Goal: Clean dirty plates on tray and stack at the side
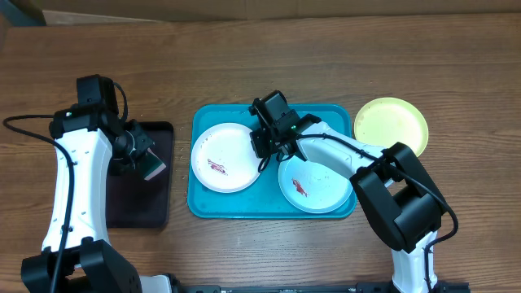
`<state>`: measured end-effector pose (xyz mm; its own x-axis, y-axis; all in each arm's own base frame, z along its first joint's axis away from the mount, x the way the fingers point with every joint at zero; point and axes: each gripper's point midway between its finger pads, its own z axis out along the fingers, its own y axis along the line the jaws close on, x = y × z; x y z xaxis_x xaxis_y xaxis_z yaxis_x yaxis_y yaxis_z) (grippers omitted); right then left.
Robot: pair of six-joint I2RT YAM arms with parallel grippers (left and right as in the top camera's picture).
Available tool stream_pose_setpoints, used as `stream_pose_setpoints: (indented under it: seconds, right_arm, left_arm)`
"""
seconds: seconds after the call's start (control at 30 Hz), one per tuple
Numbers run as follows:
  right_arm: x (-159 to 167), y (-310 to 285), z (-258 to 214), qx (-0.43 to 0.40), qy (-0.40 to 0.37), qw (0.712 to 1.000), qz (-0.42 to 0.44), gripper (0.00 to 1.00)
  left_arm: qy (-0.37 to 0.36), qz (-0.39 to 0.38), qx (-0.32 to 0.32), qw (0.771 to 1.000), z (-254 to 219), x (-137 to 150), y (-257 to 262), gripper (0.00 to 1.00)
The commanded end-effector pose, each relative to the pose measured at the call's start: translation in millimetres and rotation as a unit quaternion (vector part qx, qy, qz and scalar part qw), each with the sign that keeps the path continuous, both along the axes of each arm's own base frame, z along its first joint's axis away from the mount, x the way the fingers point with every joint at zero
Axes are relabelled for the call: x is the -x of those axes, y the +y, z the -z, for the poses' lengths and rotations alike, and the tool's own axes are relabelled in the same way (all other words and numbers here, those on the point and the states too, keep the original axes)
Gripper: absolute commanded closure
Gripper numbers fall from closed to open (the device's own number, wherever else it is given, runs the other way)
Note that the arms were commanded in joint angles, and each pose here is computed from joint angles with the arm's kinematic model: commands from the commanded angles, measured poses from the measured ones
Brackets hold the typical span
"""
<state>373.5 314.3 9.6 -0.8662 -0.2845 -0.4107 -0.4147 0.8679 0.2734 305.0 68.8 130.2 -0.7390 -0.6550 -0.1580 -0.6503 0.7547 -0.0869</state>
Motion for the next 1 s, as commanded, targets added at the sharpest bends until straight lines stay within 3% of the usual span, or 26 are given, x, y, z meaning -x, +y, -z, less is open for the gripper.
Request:
stream_pose_setpoints:
  seconds: [0.0,0.37,0.67,0.97]
  right_arm:
    - [4.5,-4.2,7.9,0.001,0.027,0.999,0.040,0.96]
    - [19.9,-14.0,15.9,-0.022,0.129,0.970,0.205,0.96]
    - [37.8,-10.9,17.7,-0.031,0.184,0.959,0.214,0.96]
    - [29.0,-22.4,20.6,-0.027,0.183,0.932,0.311,0.96]
  left_arm:
    - [-0.002,0.016,0.023,1.000,2.3,-1.0,-8.8,0.96]
    - [-0.015,0.047,0.060,0.997,0.6,-5.4,-23.9,0.96]
    - [-0.033,0.125,0.079,0.988,-1.7,-15.3,-56.6,0.96]
    - [-0.038,0.208,0.085,0.974,3.3,-24.3,-109.7,0.96]
